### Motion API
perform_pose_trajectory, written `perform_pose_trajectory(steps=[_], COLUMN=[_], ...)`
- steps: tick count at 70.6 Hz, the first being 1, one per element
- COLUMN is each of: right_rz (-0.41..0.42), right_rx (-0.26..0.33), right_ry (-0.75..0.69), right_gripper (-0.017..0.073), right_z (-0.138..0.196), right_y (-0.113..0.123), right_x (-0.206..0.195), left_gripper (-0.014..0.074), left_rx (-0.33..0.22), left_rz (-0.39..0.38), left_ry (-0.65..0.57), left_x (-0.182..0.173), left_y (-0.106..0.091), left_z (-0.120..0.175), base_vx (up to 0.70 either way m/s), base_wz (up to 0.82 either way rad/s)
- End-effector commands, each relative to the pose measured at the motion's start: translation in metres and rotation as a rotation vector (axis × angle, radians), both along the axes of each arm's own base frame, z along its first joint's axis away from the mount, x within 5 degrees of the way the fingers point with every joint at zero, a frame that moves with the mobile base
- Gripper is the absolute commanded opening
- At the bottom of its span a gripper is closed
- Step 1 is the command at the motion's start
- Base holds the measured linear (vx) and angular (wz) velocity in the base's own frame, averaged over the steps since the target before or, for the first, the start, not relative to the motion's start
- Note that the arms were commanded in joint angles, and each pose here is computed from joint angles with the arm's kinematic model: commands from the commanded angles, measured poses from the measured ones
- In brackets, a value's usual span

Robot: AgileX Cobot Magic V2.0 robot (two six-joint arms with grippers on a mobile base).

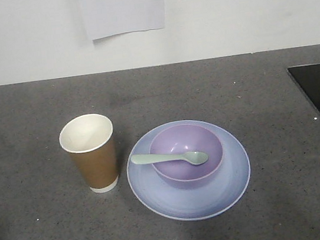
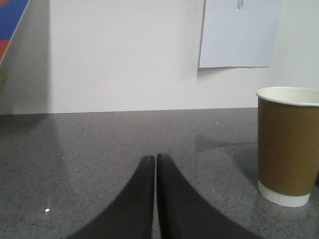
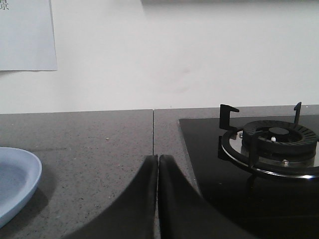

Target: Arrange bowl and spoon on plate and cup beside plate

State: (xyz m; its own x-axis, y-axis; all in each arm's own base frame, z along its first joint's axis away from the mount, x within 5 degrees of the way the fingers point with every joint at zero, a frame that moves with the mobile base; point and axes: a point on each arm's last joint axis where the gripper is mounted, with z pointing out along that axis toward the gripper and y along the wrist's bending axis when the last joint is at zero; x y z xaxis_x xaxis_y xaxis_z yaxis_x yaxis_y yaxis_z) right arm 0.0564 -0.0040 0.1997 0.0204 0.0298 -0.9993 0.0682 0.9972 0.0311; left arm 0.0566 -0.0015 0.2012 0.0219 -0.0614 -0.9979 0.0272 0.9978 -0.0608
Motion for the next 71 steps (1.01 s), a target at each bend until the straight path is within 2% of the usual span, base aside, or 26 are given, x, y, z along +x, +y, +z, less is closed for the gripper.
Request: perform_pose_trajectory(steps=[1,9,71], right_rz=[0.003,0.002,0.000], right_rx=[-0.044,-0.066,-0.065], right_ry=[-0.057,-0.054,-0.012], right_gripper=[-0.0006,-0.0006,-0.0006], right_z=[0.0025,0.0024,-0.0014], right_y=[0.0004,0.0004,0.0001], right_x=[-0.0004,-0.0004,-0.0001], left_gripper=[-0.0008,-0.0008,-0.0008], left_rx=[-0.012,-0.012,-0.012], left_rz=[0.001,0.001,0.001], left_ry=[-0.111,-0.111,-0.111], left_x=[-0.0027,-0.0027,-0.0027], left_y=[0.0002,0.0002,0.0002], left_z=[0.0140,0.0140,0.0140], base_vx=[0.00,0.00,0.00], base_wz=[0.00,0.00,0.00])
